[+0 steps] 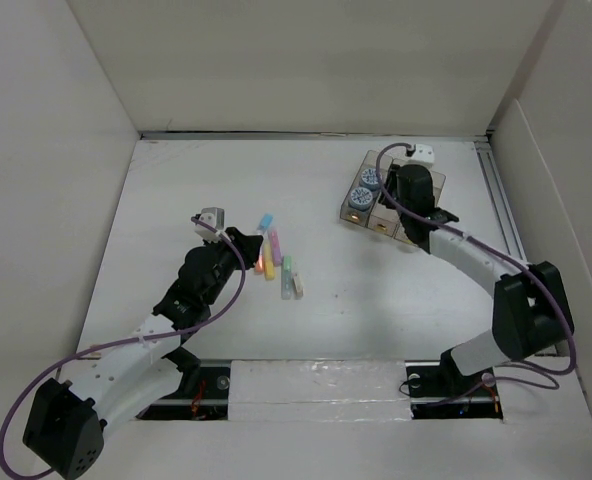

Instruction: Organize the desk

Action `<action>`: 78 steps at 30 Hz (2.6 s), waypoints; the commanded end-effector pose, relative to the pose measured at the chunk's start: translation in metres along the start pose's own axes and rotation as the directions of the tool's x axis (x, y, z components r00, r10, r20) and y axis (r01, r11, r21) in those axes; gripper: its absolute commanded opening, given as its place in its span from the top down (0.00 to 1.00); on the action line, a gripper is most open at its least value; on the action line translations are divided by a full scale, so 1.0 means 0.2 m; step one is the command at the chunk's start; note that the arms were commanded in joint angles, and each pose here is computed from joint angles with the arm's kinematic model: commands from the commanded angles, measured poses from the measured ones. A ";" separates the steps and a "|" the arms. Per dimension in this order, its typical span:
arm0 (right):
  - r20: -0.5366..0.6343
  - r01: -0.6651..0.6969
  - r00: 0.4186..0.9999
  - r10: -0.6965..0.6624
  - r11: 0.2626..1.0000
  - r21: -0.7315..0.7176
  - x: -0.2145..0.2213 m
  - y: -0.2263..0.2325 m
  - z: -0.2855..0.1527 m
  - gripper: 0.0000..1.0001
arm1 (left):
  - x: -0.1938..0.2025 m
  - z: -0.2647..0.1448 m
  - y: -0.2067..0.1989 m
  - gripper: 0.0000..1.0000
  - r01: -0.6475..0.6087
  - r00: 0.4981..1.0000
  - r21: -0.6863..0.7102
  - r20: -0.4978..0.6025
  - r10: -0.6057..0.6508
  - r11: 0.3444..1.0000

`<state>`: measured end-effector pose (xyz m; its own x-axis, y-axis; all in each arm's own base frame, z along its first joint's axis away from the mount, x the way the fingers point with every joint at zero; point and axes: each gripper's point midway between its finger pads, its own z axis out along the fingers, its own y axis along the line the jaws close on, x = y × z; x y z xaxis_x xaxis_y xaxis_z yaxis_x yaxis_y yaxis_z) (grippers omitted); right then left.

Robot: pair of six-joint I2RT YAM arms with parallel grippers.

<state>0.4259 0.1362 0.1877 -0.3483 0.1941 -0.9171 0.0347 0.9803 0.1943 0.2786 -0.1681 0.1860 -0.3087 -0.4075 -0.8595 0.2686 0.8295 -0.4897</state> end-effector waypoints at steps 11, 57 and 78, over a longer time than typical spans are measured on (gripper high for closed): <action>-0.016 -0.055 0.998 0.058 0.988 0.144 -0.09 -0.31 0.44 0.64 | -0.04 0.00 -0.05 0.78 -0.002 1.000 0.039 0.023 0.001 0.999; -0.305 0.165 0.870 -0.386 0.813 -0.559 1.15 0.99 -0.56 0.54 | -0.05 0.00 -0.04 0.77 -0.001 1.000 0.030 0.031 0.000 1.000; -0.043 0.034 0.998 -0.039 0.993 -0.113 0.17 0.24 -0.14 0.88 | 0.06 0.09 -0.05 0.65 -0.021 0.996 0.031 -0.084 0.023 0.999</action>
<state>0.3763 0.1968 0.1645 -0.4255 0.1521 -0.8921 -0.0959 0.9727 0.2115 0.2803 -0.1775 0.1436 -0.4274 -0.3336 -0.8403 0.2435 0.8526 -0.4623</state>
